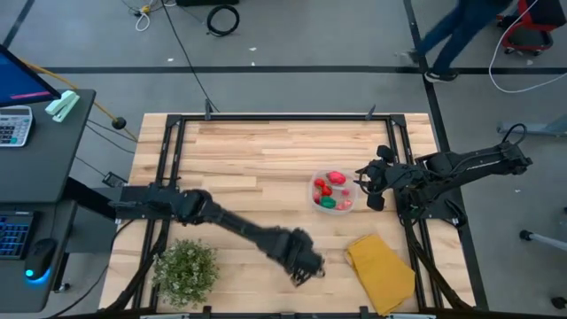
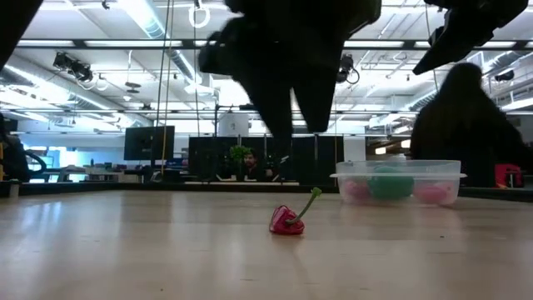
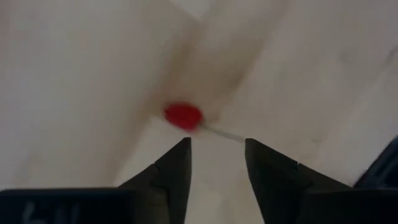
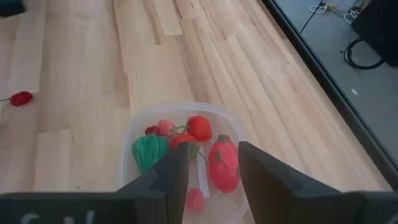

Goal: Pick and placing Produce into tupperware
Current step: Put the red cherry into the transparent container

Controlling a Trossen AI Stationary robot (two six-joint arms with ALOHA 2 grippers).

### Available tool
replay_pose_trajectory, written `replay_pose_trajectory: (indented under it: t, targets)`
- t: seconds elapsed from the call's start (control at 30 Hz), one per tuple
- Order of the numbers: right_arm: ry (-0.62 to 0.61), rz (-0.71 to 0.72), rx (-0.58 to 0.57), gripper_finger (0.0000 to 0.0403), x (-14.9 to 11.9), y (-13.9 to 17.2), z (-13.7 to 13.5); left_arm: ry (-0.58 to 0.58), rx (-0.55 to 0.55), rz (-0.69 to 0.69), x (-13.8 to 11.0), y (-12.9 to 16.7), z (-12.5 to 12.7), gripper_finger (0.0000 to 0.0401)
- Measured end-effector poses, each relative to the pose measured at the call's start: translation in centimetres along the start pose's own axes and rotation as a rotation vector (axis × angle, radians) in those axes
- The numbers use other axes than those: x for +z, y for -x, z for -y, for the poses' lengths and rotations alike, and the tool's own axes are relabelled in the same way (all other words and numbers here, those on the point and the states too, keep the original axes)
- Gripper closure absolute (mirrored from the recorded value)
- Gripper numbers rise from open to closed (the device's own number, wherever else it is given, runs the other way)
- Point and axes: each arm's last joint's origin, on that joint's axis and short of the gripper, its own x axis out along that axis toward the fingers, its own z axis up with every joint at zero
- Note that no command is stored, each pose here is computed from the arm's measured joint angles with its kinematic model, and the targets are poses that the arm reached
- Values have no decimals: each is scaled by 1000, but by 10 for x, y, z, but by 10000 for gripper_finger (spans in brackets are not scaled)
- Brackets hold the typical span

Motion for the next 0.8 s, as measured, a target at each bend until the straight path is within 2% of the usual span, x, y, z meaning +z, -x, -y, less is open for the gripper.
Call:
replay_pose_trajectory:
  t: [0.13, 0.3, 0.43, 0.6, 0.8]
  targets:
    - [-20, 1, 0, 257, 0, 0, 0, -6, 32, 3, -17, -13, 11, 214]
    - [-22, 0, 0, 257, 0, 0, 0, 9, 109, -4, -17, -41, 8, 182]
    - [-22, 1, 0, 257, 0, 0, 0, 22, 139, -16, -11, -54, 3, 173]
    - [-16, 1, 0, 257, 0, 0, 0, 39, 145, -9, -2, -58, -3, 181]
    - [-15, 2, 0, 257, 0, 0, 0, 15, 147, -11, 6, -60, -9, 228]
